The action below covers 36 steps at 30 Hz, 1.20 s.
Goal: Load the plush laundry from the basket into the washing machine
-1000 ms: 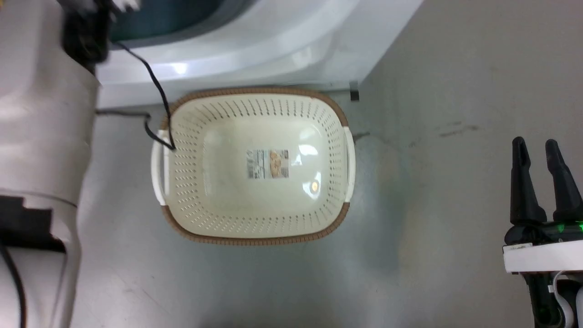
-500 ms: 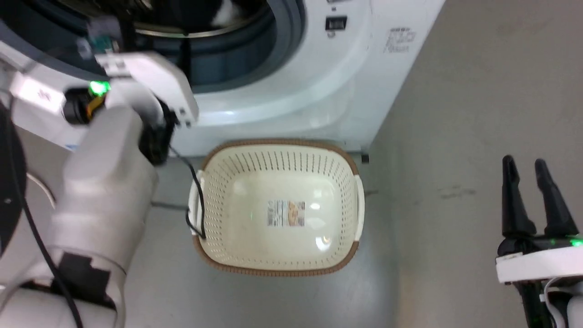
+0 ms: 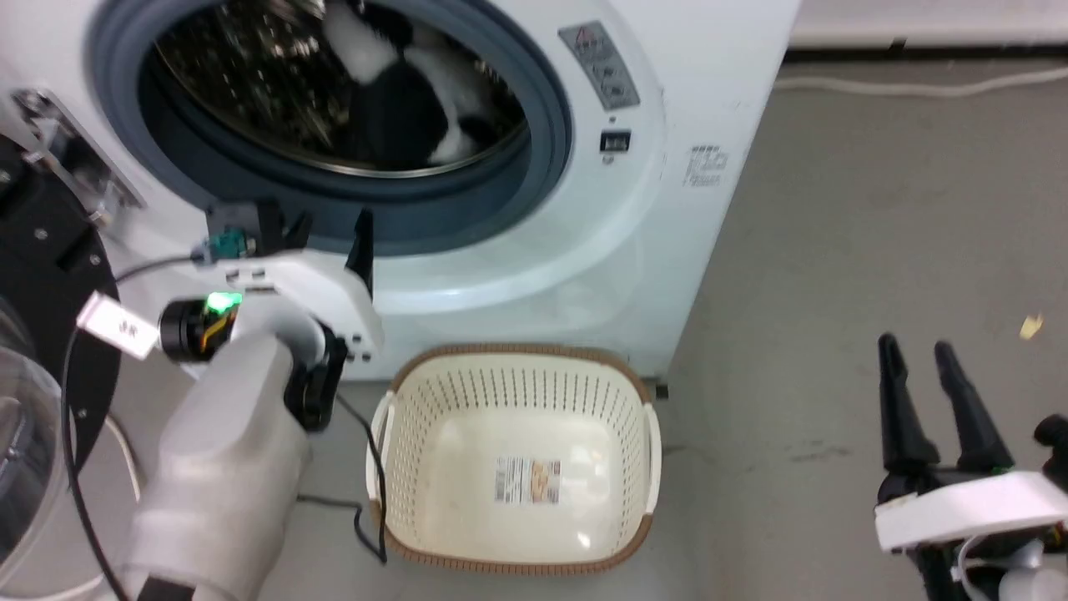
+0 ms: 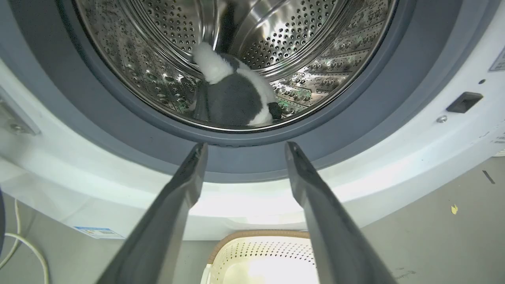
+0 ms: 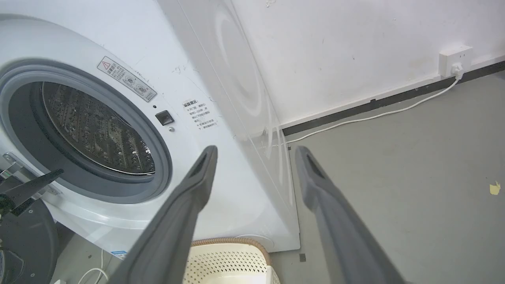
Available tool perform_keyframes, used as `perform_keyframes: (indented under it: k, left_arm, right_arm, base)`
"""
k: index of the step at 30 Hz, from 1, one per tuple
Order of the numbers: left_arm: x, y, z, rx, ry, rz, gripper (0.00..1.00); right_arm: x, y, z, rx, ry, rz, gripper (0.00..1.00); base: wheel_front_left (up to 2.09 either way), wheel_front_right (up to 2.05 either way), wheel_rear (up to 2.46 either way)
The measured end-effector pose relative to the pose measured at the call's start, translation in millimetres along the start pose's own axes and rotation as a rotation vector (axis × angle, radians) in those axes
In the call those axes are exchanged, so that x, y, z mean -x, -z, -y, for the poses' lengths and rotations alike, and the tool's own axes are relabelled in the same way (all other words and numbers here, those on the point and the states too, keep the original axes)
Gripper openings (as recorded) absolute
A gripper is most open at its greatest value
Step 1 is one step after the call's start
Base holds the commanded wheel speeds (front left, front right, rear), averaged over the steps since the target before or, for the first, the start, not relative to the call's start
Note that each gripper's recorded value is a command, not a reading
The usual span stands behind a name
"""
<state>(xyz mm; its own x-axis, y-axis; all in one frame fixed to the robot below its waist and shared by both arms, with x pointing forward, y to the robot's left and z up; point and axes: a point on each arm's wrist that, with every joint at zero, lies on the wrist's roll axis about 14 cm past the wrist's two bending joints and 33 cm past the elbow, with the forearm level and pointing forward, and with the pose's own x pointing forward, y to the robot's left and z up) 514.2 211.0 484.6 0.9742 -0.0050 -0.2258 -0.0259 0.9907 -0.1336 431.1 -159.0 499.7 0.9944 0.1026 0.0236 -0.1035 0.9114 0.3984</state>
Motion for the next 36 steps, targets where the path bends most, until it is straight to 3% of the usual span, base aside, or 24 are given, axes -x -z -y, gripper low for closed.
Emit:
perform_keyframes:
  k: [19, 36]
  left_arm:
    - [100.0, -54.7, 1.7, -0.035, 0.034, 0.308, 1.0]
    - [145.7, -33.2, 16.5, -0.044, 0.073, 0.355, 1.0]
  right_arm:
    - [48.1, -23.7, -22.9, 0.042, -0.045, 0.069, 1.0]
    - [54.9, -17.1, -20.3, 0.066, -0.038, 0.068, 1.0]
  base:
    - [0.0, 0.0, 0.0]
    - [0.0, 0.0, 0.0]
